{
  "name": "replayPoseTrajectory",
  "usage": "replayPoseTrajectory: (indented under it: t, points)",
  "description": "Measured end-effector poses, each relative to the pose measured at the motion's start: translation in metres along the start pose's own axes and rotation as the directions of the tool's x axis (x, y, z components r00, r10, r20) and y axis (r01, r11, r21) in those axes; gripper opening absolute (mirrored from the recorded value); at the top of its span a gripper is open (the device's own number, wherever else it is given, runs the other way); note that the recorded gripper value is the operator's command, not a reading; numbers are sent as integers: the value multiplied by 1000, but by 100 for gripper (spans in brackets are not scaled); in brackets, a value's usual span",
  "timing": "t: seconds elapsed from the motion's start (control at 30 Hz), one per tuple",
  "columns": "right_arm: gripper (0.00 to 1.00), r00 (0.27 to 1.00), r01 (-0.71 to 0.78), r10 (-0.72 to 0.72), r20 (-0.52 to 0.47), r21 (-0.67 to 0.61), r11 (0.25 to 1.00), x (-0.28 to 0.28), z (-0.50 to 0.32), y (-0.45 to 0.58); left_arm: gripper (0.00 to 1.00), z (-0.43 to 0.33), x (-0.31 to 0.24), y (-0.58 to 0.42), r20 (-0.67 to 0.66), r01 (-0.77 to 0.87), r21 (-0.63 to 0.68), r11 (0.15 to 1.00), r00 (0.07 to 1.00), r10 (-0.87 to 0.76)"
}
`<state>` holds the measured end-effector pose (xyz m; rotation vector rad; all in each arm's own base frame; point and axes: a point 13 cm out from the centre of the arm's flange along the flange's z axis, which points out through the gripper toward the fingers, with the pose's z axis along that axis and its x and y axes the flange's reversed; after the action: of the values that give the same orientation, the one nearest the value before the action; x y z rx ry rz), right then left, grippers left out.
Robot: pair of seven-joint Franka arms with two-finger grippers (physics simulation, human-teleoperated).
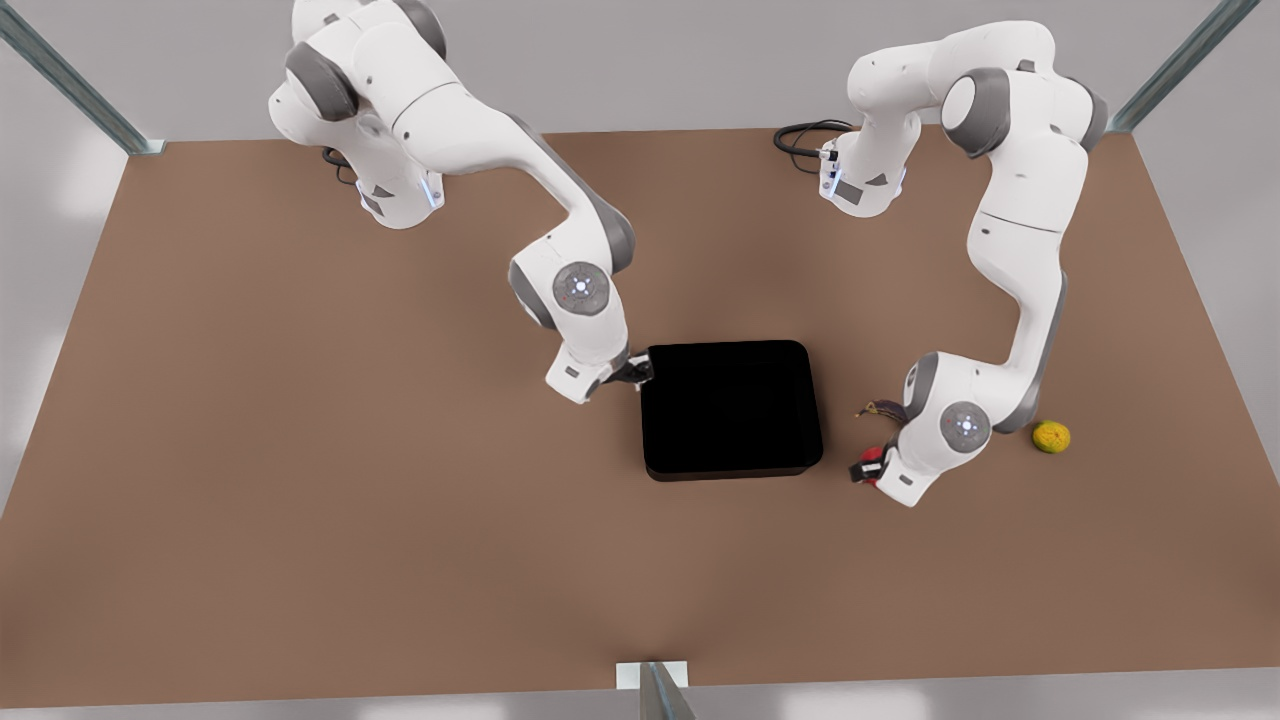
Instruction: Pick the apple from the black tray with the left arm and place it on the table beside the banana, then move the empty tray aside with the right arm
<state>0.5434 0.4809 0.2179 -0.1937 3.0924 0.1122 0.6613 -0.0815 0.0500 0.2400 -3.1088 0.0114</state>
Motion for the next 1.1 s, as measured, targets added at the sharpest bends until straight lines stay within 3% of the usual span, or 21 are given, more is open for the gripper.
replayPoseTrajectory:
  t: [0.17,0.27,0.33,0.43,0.7,0.73,0.8,1.1]
  points:
    - [96,991,-131,131,-10,14,991,1,52,2,100,-88,-45,-11,93,-3,29,1000,996,0]
    - [100,984,-179,179,-10,0,984,8,66,18,100,-290,-78,-23,222,11,103,995,974,-34]
    - [100,978,-209,209,-11,-12,978,13,74,27,100,-348,-30,12,187,2,15,1000,982,-5]
    - [100,969,-247,247,-27,-13,969,21,94,36,100,-365,39,39,123,-2,-18,1000,992,4]
    - [96,946,-320,321,-44,21,947,31,142,32,100,-375,22,37,117,-103,1,995,988,102]
    - [94,945,-323,324,-43,20,946,34,146,35,100,-379,22,34,121,-117,0,993,986,117]
    - [76,942,-332,332,-40,12,943,35,148,38,100,-386,23,28,132,-146,-3,989,981,146]
    - [58,934,-356,356,-23,-20,934,21,129,36,100,-409,31,23,149,-216,-15,976,965,216]
